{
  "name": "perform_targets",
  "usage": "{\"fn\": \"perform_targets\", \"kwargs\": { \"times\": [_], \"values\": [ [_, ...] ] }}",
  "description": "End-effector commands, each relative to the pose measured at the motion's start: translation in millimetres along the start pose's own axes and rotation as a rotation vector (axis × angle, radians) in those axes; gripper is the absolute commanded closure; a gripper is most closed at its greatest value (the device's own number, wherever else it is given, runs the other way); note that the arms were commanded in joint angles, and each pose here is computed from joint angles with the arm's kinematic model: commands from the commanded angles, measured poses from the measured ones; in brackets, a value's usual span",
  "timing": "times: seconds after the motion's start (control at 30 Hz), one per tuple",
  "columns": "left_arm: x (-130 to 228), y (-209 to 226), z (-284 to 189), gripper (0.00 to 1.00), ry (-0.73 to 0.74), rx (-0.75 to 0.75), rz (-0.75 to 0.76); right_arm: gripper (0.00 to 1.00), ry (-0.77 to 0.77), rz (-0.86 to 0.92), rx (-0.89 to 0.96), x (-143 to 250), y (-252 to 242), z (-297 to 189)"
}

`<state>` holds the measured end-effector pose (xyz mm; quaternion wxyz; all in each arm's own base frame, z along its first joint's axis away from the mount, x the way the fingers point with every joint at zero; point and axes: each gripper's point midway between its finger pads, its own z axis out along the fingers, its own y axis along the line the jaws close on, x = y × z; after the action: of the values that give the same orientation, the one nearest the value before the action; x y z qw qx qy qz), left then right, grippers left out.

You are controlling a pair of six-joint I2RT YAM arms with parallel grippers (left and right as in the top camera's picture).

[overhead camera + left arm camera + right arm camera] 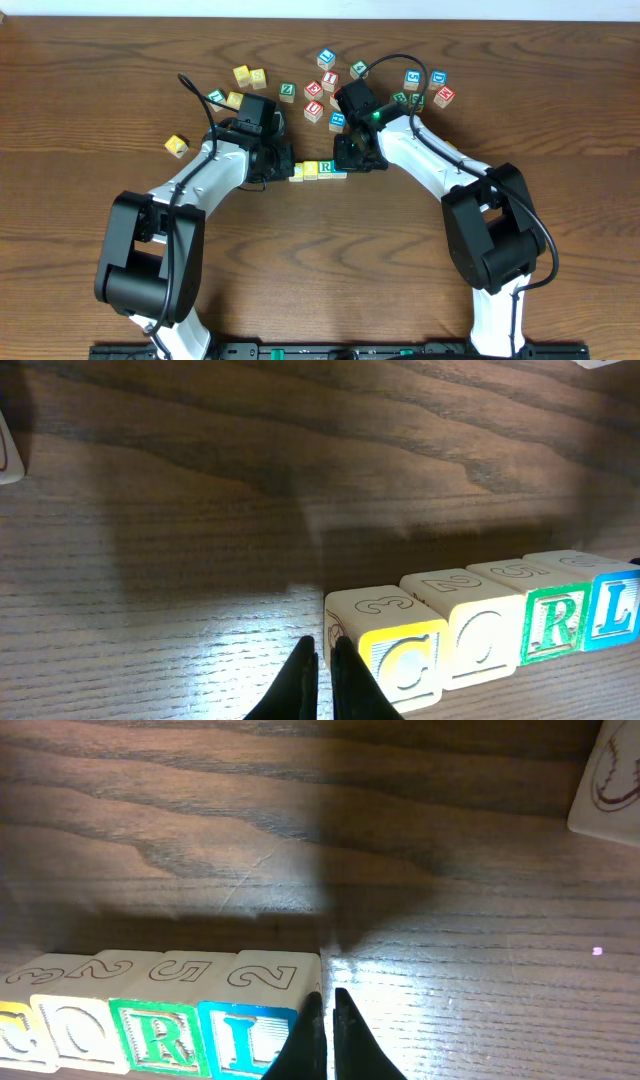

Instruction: Spell out CORL

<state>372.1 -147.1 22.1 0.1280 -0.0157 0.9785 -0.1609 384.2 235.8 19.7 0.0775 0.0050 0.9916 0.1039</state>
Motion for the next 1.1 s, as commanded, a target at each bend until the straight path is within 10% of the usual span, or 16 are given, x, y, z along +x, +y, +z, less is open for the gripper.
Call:
{"fn": "perform_targets", "kwargs": {
  "times": [0.0,0.67,1.07],
  "values": [
    [4.0,-4.4,5.8,0.93,0.016,0.016,0.024,0.99,0.042,0.000,-0.015,12.2,6.4,8.6],
    [-6.9,-3.2,0.7,0.93,-0.018,0.022,0.019,0.98,-0.021,0.074,0.006,-5.7,-7.9,-10.2],
    [-61.9,43.2,-130.9,0.93,-0.234,-0.083,-0.008,0.98,-0.179,0.082,-0.017,-35.7,-36.1,-98.2]
  ]
}}
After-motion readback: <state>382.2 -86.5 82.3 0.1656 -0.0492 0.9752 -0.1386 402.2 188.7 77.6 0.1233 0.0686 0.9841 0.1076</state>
